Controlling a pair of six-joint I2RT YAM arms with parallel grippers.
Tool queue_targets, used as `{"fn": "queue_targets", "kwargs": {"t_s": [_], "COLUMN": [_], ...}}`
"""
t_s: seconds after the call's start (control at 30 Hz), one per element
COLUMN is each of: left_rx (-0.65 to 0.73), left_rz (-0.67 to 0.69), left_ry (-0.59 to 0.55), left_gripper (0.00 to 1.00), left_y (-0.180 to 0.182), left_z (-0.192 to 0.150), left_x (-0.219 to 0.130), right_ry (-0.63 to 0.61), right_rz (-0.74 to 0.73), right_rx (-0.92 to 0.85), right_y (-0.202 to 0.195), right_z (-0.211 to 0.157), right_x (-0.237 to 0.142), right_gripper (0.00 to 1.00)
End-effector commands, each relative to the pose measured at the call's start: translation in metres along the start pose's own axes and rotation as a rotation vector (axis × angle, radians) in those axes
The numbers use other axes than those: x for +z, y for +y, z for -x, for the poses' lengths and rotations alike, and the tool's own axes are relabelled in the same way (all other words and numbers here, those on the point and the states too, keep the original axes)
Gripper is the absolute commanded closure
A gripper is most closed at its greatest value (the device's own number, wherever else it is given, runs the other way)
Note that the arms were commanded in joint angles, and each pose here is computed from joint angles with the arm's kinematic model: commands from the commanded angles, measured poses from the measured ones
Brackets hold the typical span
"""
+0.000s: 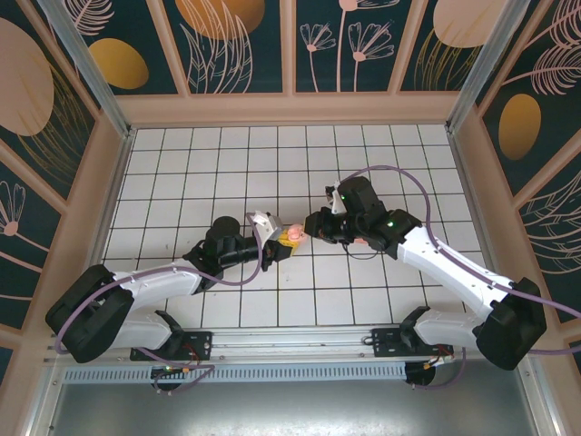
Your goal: Insert the wireless bluetooth earbuds into the charging case
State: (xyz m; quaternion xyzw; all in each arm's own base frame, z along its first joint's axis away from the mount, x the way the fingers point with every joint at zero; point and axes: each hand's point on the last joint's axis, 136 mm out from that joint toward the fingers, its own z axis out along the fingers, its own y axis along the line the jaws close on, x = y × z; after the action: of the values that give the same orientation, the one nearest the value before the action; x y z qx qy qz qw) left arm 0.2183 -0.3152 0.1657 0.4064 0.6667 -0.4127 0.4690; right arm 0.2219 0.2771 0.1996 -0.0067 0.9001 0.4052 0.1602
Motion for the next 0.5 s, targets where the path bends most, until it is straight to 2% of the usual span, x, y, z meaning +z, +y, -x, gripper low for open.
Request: {"fn": "queue_targets", "kwargs": {"t_s": [0.0,0.4,0.47], "left_rx": [0.044,0.063,0.061], "left_rz": [0.022,-0.007,-0.004], "left_ry": [-0.048,-0.063,-0.062], "left_gripper": [0.87,0.87,0.87], "left_y": [0.0049,-0.0019,-0.0016], "left_z": [0.0171,0.0207,0.0201], "left_x": [-0.0007,-0.0033,-0.0039], "right_ry": [0.05,0.066,0.046], "right_rz": [0.01,-0.013,-0.006], "right_rx": [0.012,-0.043,-0.057], "right_y": [0.0034,-0.0054,-0.0013], "right_z": [-0.0173,-0.0208,-0.0166], "right_x": [-0.0046,-0.0002,-0.004], "right_gripper": [0.83,0.79,0.72]}}
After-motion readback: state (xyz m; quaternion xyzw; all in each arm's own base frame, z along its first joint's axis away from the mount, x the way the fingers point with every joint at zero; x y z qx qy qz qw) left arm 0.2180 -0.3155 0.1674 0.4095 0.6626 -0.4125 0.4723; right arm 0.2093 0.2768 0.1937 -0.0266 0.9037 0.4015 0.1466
